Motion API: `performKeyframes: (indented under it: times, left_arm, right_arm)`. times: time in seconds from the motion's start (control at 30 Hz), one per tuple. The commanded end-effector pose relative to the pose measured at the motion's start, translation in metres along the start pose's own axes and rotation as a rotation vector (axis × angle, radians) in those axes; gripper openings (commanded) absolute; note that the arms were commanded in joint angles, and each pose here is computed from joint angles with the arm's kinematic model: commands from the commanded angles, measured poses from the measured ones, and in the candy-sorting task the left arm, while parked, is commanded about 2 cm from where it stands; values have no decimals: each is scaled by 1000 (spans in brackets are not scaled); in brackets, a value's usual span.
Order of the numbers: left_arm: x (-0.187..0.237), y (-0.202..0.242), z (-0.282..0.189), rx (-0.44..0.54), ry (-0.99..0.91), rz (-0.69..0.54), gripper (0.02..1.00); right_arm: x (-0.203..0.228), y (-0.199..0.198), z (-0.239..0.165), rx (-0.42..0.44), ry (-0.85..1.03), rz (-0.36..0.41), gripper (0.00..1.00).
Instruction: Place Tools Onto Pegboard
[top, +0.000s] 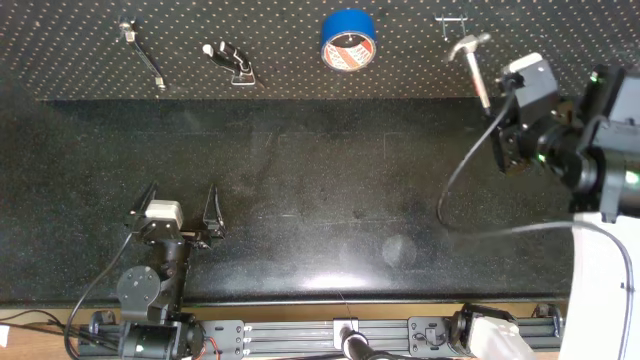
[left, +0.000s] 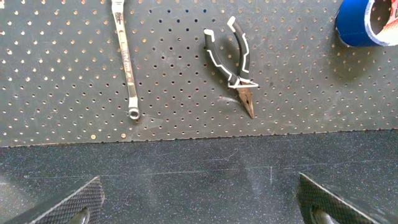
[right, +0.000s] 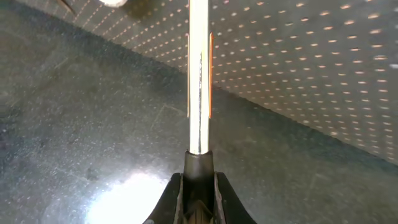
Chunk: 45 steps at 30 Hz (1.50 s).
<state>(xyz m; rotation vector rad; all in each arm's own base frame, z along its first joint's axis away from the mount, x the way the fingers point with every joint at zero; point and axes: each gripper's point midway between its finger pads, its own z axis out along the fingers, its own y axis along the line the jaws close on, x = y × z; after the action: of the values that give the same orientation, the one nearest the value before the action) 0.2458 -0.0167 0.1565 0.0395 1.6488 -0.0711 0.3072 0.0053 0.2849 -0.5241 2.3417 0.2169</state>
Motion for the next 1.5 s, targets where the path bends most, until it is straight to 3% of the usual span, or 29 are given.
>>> performKeyframes:
  times: [0.03, 0.53, 0.8, 0.9, 1.1, 1.13, 1.17, 1.33, 1.5]
  left_arm:
    - [1, -1, 0, 7, 2, 16, 996]
    - [1, -1, 0, 7, 2, 16, 996]
    - [1, -1, 0, 7, 2, 16, 993]
    - [1, -1, 0, 7, 2, 16, 996]
    - [1, -1, 0, 7, 2, 16, 996]
    - [1, -1, 0, 7, 2, 16, 996]
    - [1, -1, 0, 7, 2, 16, 996]
    - [1, -1, 0, 7, 2, 16, 993]
    - [1, -1, 0, 7, 2, 16, 996]
  right_arm:
    - [-14, -1, 19, -39, -12, -11, 75]
    - [-25, -29, 80, -38, 7, -3, 75]
    - [-32, -37, 84, -14, -16, -15, 75]
    - [-30, -46, 88, 26, 0, 12, 75]
    - [-24, -46, 93, 19, 24, 30, 82]
    - [-23, -46, 93, 17, 27, 32, 687]
    - [-21, -44, 93, 12, 36, 36, 961]
    - [-25, -34, 67, 25, 8, 41, 965]
    - [-56, -6, -23, 129, -211, -59, 965]
